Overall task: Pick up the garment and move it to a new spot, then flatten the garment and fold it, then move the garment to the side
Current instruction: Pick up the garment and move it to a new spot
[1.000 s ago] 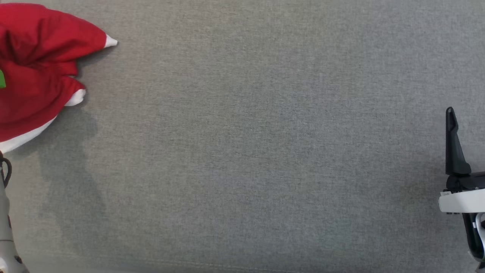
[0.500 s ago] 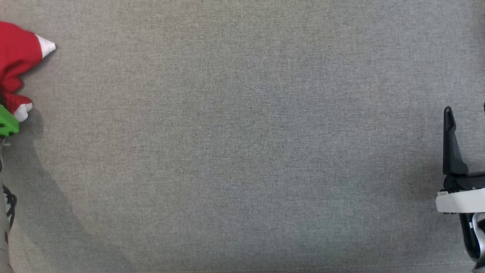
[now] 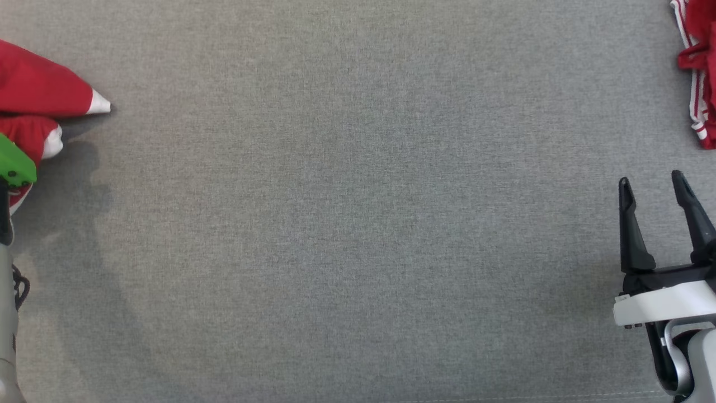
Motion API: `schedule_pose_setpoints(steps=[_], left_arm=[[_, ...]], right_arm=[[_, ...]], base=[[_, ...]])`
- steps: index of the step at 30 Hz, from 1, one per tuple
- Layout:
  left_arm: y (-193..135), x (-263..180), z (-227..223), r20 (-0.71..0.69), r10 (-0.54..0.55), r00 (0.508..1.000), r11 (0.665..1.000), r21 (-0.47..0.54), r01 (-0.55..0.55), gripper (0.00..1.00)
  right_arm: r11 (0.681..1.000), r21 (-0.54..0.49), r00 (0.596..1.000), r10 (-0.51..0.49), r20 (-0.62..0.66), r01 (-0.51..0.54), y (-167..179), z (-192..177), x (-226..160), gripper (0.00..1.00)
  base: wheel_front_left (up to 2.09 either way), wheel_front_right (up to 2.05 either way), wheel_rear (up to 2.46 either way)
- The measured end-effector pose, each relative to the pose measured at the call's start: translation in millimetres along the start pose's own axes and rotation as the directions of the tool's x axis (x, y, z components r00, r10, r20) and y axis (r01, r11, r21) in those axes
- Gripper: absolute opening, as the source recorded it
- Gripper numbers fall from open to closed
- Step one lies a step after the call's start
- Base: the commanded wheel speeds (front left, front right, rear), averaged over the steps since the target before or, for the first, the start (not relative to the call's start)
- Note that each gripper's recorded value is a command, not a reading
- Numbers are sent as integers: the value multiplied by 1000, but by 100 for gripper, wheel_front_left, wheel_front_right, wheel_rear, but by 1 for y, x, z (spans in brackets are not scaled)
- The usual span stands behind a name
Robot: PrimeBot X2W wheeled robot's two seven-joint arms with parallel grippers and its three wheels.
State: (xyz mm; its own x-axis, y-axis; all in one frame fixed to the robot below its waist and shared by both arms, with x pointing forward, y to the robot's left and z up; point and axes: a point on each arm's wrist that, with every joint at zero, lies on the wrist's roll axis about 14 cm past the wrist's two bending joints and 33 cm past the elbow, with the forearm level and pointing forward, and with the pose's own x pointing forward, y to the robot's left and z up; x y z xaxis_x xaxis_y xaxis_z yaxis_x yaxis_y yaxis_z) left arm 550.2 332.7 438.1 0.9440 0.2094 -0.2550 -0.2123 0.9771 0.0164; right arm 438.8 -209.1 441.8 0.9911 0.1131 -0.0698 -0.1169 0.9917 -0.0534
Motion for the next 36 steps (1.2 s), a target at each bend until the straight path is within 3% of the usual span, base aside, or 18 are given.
schedule_pose_setpoints(steps=[4,9,16,22,28,32,36], left_arm=[[-21,-2,50,135,-69,988,997,29,66,0],[-56,-12,113,293,-174,940,984,83,157,0],[-143,-43,193,459,-383,802,923,161,349,0],[-244,-92,234,532,-567,629,805,198,559,0],[-324,-136,232,523,-692,498,672,214,708,0],[-362,-150,193,454,-754,475,598,173,783,0],[-381,-155,135,356,-792,497,563,108,819,0]], right_arm=[[1000,26,1000,-7,16,6,4,8,-7,100],[998,52,998,-37,48,35,2,21,-17,100],[992,77,992,-105,74,99,-10,34,-39,100],[982,96,981,-170,90,162,-23,42,-59,100],[970,108,969,-227,96,216,-36,46,-77,100],[962,113,961,-260,96,249,-43,47,-87,100],[956,115,956,-280,87,269,-47,44,-92,100]], base=[[0,0,0],[0,0,0],[0,0,0],[0,0,0],[0,0,0],[0,0,0],[0,0,0]])
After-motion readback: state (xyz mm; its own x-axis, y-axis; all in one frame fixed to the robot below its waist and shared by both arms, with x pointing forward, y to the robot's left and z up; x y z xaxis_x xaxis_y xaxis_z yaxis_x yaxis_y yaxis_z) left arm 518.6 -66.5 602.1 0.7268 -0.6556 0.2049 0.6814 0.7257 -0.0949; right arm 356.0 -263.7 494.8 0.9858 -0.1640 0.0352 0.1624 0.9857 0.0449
